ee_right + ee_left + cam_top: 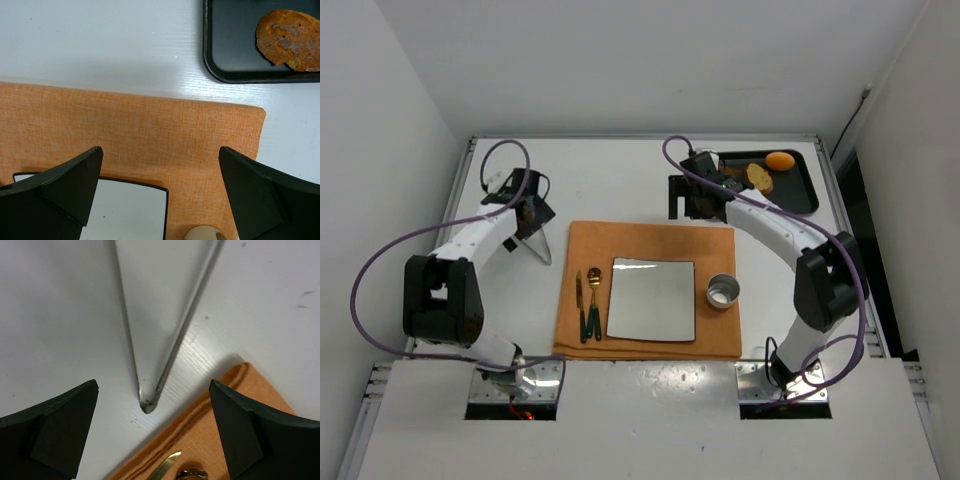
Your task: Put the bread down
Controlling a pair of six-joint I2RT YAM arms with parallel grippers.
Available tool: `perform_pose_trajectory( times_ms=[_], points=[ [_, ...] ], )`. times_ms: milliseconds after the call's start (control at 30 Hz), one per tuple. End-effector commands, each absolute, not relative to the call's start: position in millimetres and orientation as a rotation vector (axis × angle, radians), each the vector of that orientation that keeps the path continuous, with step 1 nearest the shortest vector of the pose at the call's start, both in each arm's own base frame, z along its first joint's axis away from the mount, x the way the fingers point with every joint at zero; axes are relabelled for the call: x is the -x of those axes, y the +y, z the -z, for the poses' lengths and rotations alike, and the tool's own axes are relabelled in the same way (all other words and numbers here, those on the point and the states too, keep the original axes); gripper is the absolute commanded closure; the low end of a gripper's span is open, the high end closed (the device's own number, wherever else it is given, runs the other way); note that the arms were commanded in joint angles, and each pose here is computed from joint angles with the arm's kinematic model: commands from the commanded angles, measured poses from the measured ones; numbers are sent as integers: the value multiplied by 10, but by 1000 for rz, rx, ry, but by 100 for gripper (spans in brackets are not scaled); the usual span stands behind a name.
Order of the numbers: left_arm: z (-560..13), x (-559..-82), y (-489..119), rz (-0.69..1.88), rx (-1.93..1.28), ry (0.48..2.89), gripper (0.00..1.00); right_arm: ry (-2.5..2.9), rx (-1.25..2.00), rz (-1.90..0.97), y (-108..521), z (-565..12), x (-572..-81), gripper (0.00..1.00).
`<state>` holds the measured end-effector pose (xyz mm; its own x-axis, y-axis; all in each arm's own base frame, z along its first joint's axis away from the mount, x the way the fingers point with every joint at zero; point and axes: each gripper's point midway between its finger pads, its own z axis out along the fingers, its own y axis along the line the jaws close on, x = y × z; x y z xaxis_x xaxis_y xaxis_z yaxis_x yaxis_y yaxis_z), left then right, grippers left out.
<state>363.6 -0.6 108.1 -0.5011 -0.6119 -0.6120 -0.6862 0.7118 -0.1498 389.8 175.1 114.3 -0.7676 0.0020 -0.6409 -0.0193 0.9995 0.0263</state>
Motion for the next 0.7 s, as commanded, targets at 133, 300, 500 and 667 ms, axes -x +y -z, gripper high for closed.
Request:
perform_pose_trajectory(
  times_ms=[133,300,500,667],
  points=[
    [-735,-3763,101,-221,1046,2308,0,2400,0,-92,1796,-1272,-3928,0],
    [-531,-3846,122,-280,1029,2356,0,2391,9,-93,1802,-1306,-3948,0],
    [-295,-3804,231,-344,1088,2369,0,2407,19,-107,1833,-1259,-3937,0],
    [-240,-3934,374,-321,1105,2325,0,2407,19,-107,1833,-1258,-3937,0]
  ],
)
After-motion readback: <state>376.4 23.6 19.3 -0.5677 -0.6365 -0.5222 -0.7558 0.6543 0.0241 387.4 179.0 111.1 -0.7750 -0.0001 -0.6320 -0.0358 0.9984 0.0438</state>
